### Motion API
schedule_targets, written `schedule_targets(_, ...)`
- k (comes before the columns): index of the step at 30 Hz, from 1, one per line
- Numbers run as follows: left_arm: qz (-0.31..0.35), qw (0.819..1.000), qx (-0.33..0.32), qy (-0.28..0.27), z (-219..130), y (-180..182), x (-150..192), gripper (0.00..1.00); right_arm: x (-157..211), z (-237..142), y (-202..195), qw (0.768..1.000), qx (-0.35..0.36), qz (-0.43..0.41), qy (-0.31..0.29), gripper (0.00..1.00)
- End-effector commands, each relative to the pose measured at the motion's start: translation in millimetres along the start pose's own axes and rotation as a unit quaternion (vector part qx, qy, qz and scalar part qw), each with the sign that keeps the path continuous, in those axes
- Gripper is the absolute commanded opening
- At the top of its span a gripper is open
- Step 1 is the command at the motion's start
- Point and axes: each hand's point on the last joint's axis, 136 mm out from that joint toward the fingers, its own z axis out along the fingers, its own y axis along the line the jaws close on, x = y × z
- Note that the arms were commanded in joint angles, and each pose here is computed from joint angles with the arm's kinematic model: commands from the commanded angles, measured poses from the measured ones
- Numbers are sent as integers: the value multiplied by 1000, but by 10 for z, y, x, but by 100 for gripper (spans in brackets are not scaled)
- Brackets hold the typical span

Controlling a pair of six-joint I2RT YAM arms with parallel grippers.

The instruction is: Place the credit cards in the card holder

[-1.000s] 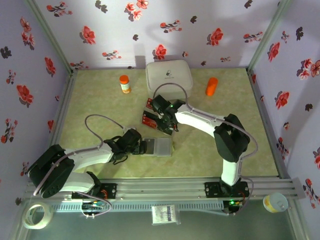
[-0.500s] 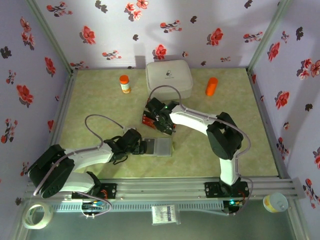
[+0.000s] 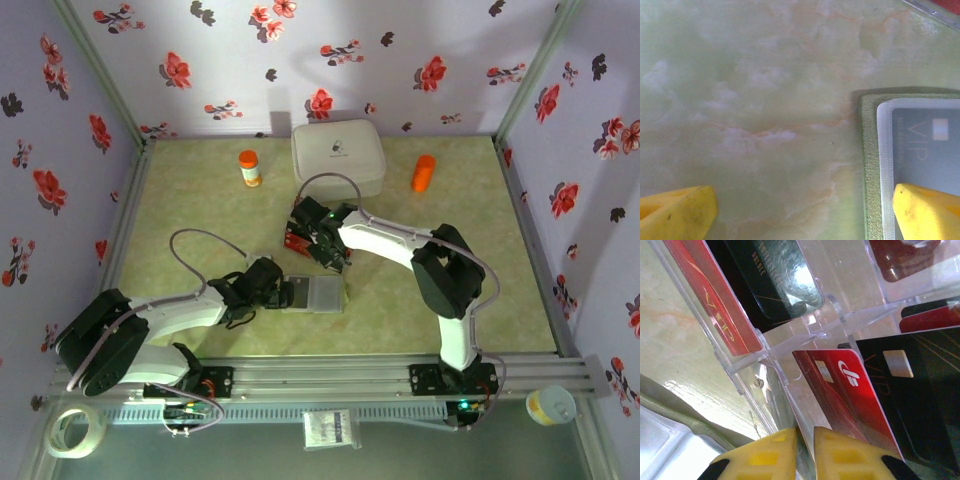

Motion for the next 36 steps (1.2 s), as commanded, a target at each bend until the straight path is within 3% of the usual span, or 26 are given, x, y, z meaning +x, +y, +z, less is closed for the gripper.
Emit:
schedule_targets(1,3,998,25,53,138,-34,296,93,55,-75,23,1000,-6,-20,2,8)
schedule_targets(5,3,998,26,52,130,-34,293,93,37,-132,30,999,-12,-39,-4,0)
schedule_targets(15,1,998,23,54,124,-6,320,93,-110,-511,85,997,-37,-54,-47,0)
schedule_targets(23,-6,998,20,53,113,19,329,93,-234,-928,234,985,-109,41,-128,0)
schedule_targets(27,-10,998,21,54,103,23,336,93,-212,-1026,310,956,-171,148,-187,0)
schedule_targets(36,-7,998,18,58,100,41,354,93,63,-920,314,849,-271,355,-284,0)
